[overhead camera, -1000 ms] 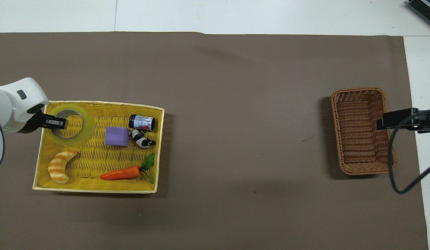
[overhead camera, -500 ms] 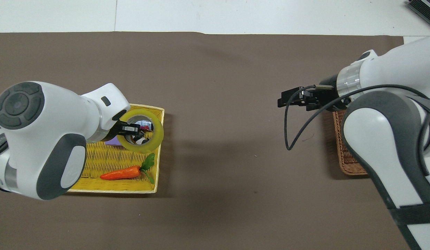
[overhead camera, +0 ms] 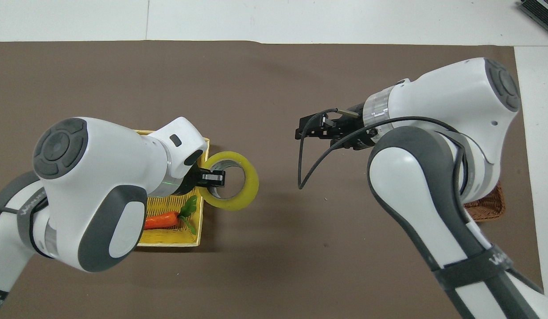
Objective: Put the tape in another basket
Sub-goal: 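Carry the tape with the left gripper while the right gripper approaches it, then grasp the tape with the right gripper while the left gripper releases it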
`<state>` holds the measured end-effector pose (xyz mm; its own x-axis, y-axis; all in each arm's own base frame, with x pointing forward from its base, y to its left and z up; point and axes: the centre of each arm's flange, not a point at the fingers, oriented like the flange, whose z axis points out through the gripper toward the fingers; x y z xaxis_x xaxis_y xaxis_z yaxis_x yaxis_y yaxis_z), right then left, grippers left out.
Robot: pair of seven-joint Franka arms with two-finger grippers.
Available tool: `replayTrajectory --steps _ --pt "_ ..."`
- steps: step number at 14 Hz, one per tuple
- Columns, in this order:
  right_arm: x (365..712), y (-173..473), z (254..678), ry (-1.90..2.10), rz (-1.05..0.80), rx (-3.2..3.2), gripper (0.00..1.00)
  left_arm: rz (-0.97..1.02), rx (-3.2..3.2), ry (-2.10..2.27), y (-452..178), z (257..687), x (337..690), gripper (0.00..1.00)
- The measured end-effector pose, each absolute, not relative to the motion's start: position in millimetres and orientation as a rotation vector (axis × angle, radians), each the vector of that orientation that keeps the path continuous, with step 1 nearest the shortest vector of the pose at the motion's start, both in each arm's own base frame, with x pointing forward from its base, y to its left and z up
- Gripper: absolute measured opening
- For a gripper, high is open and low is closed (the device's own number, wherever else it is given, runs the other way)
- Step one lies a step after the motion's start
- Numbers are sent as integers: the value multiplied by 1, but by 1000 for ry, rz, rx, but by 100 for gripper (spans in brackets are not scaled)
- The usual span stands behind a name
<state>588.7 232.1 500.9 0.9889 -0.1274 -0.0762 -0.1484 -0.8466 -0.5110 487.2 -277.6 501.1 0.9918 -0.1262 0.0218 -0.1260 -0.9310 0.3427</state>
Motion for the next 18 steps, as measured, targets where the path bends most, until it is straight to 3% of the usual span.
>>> replayTrajectory --steps 9,14,15,18 --pt "573 240 501 162 103 -2420 100 1 2524 33 -339 465 493 23" --pt "568 225 492 94 87 -2426 100 9 2403 160 -346 468 496 23" --pt "568 222 494 89 79 -2415 94 17 2390 170 -350 468 495 23" --pt "567 214 503 99 65 -2402 59 76 2363 191 -366 467 491 23"
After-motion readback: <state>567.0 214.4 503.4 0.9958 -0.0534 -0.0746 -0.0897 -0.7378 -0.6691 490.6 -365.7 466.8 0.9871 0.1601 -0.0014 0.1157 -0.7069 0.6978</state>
